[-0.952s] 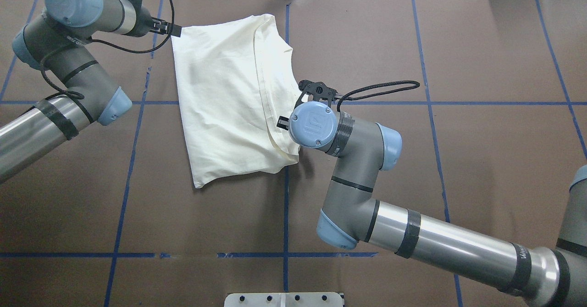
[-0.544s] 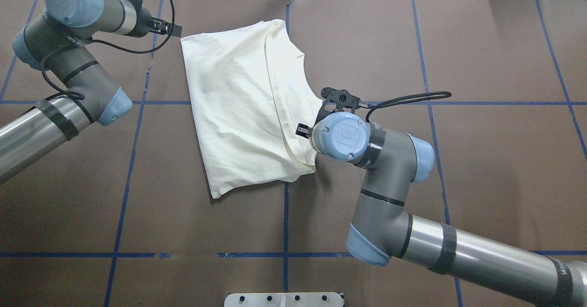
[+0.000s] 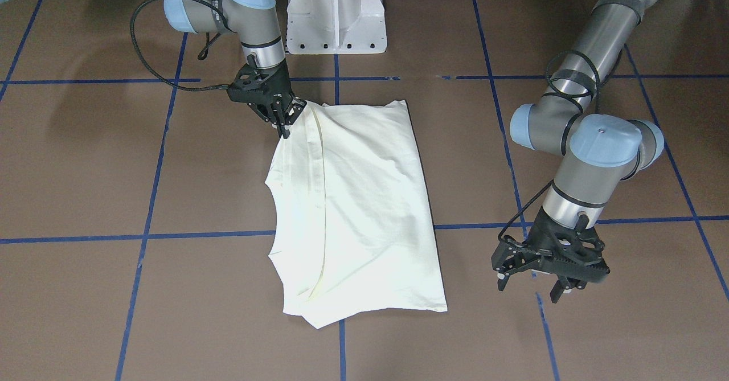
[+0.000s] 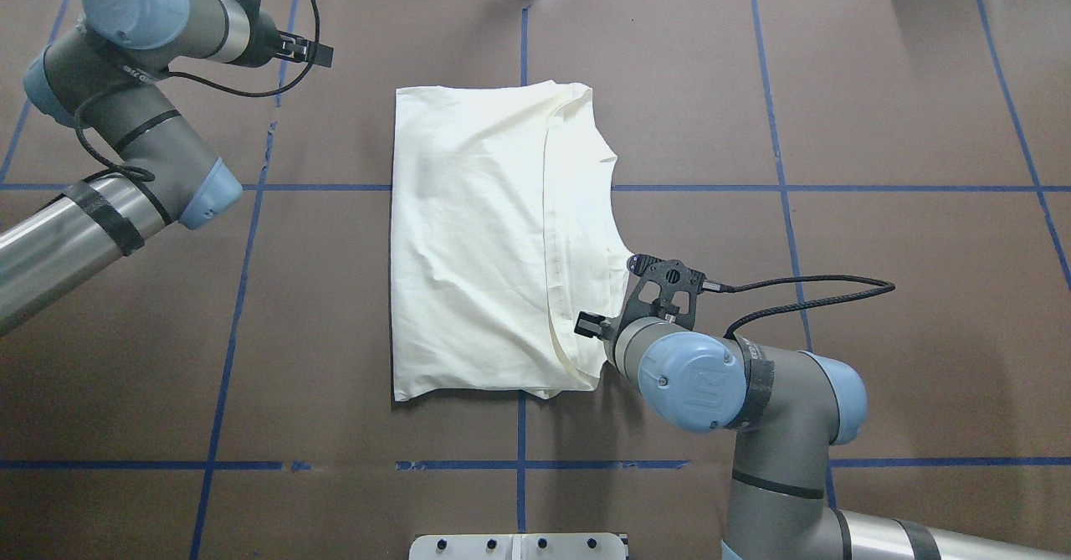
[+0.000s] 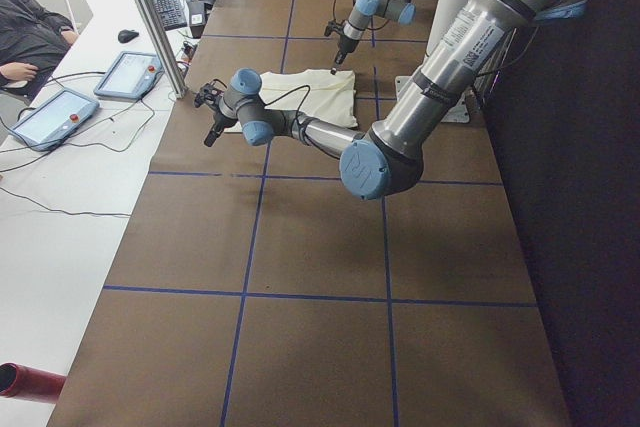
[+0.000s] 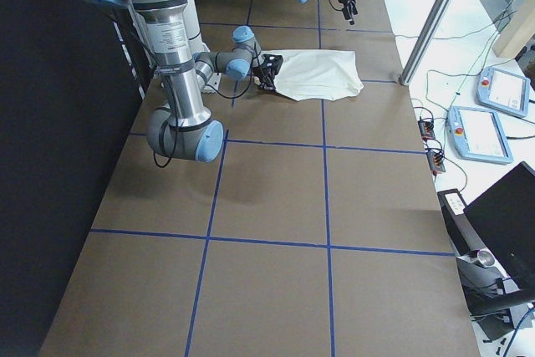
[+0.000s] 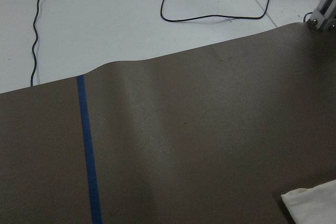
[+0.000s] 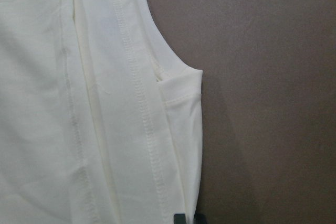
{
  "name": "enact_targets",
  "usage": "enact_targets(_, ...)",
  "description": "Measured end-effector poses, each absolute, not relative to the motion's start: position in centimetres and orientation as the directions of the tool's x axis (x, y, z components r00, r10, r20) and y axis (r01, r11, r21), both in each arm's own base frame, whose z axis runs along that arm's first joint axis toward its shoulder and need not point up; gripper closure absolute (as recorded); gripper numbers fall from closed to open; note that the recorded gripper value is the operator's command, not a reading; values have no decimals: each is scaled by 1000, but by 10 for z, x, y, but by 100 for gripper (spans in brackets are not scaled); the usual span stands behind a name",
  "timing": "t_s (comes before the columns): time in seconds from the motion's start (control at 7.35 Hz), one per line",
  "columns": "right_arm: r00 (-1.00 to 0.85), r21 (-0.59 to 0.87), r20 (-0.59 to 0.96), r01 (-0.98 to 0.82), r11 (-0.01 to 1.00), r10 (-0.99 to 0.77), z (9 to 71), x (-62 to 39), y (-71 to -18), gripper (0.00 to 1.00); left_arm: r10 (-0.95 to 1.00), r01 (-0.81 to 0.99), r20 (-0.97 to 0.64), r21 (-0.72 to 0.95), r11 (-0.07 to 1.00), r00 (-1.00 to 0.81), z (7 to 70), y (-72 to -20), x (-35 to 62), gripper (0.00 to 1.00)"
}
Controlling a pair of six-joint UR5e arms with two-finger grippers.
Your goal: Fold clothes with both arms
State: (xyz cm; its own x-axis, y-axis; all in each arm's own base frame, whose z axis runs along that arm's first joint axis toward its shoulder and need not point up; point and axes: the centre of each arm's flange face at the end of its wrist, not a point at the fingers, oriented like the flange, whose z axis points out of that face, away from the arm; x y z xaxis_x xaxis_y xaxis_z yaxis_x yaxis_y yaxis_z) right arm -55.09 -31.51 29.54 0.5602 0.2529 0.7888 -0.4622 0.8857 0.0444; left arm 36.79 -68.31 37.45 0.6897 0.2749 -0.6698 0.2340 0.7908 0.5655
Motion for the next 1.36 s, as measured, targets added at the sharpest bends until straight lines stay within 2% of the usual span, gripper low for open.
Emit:
enact_targets(0.27,647,159,752,-364,917,127,282,-548,-311,0,290,225,-680,562,796,674,367,-678,368,0)
enact_targets(0.54,696,235,718,-259,937,12,262,-551,-306,2,317,162,-738,497,852,596,377,-659,364,0)
enact_targets(0.68,713,274,700,-200,941,-52,256,-557,-303,33,323,141,-762,472,870,562,384,-643,357,0)
enact_targets(0.82,724,307,682,-152,939,-106,254,-563,-301,54,323,137,-775,462,877,544,386,-632,351,0)
enact_targets(1.36,727,391,643,-39,920,-243,252,-573,-291,58,318,142,-782,455,879,535,388,-623,345,0)
